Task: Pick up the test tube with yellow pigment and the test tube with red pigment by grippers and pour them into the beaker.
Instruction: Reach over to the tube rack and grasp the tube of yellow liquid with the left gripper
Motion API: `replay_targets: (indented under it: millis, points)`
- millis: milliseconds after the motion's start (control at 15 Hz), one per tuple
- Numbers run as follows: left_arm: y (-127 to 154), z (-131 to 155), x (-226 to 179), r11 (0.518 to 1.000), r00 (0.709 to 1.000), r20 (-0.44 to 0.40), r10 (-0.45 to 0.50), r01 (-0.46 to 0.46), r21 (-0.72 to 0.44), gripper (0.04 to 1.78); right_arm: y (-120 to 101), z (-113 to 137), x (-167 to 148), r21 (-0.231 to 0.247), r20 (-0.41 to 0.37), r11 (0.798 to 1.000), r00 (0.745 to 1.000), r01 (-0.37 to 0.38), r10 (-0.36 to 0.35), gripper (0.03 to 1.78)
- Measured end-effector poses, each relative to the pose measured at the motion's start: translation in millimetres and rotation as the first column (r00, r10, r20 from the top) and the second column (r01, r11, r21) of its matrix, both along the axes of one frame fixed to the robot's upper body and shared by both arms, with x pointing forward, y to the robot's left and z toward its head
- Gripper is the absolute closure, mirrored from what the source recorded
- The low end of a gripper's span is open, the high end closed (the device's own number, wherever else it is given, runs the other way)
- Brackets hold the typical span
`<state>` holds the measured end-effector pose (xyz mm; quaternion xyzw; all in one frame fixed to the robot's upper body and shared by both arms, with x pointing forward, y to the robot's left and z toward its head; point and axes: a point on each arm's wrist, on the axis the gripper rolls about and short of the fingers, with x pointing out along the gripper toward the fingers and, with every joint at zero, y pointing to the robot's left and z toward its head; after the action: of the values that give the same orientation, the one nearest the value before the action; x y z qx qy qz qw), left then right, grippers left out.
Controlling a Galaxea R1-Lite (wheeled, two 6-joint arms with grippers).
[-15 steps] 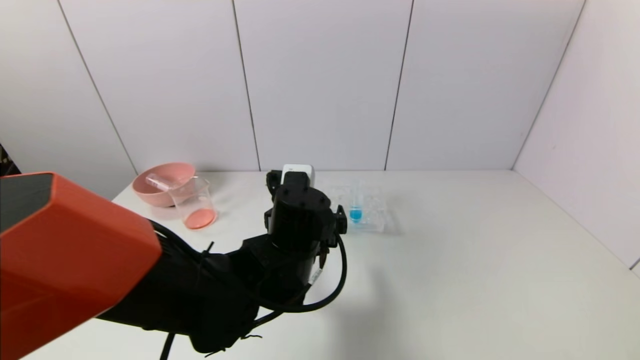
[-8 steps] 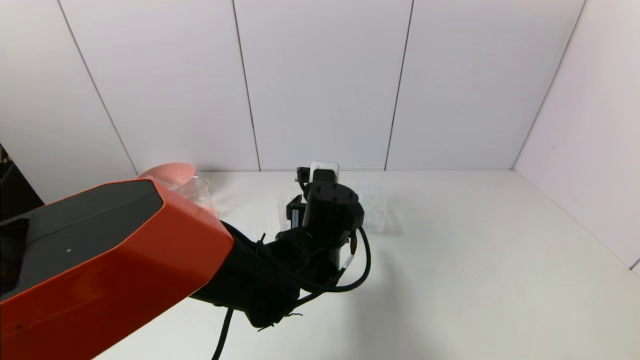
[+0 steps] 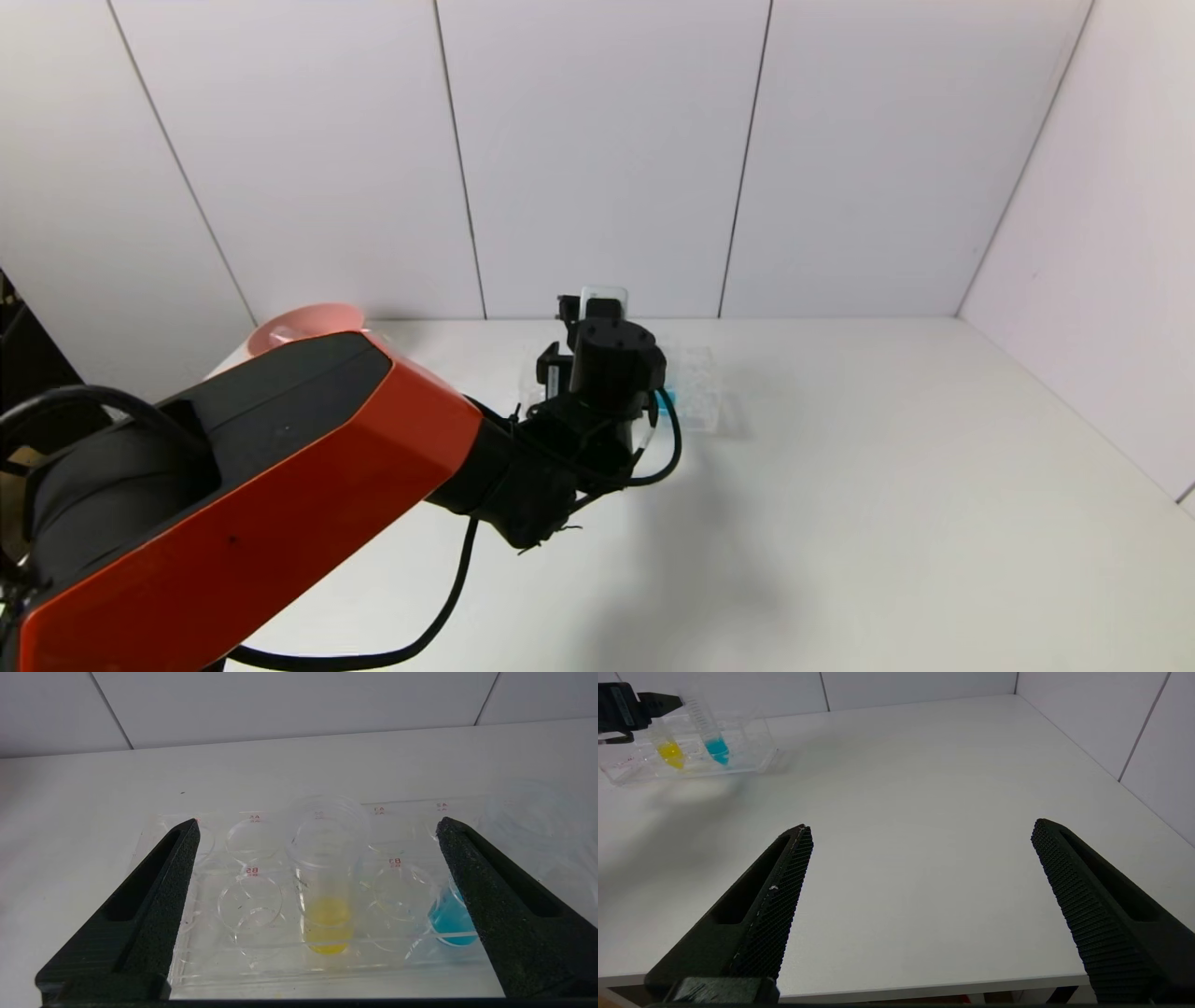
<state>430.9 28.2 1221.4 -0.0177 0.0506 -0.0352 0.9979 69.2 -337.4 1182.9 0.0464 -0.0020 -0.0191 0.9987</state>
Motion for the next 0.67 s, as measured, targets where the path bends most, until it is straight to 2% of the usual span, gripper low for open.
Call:
replay_targets:
  millis: [200,333,533,667]
  points:
    - [0.6,-3.5,5.2,1.0,1.0,0.001,-0.005,0.005,-0.003,0.07,0.0,0.0,0.0,0.0,0.0,1.0,1.0,0.0,0.0,0.1]
    - [0.5,-4.1,6.1,1.0,1.0,0.005,-0.007,0.007,-0.007,0.17,0.0,0.0,0.0,0.0,0.0,1.0,1.0,0.0,0.0,0.1]
    - [-0.1,-5.4,7.3,1.0,1.0,0.009,-0.012,0.012,-0.012,0.52,0.0,0.0,0.0,0.0,0.0,1.0,1.0,0.0,0.0,0.1]
    - [-1.2,-6.2,8.1,1.0,1.0,0.012,-0.013,0.014,-0.015,0.88,0.0,0.0,0.0,0.0,0.0,1.0,1.0,0.0,0.0,0.1]
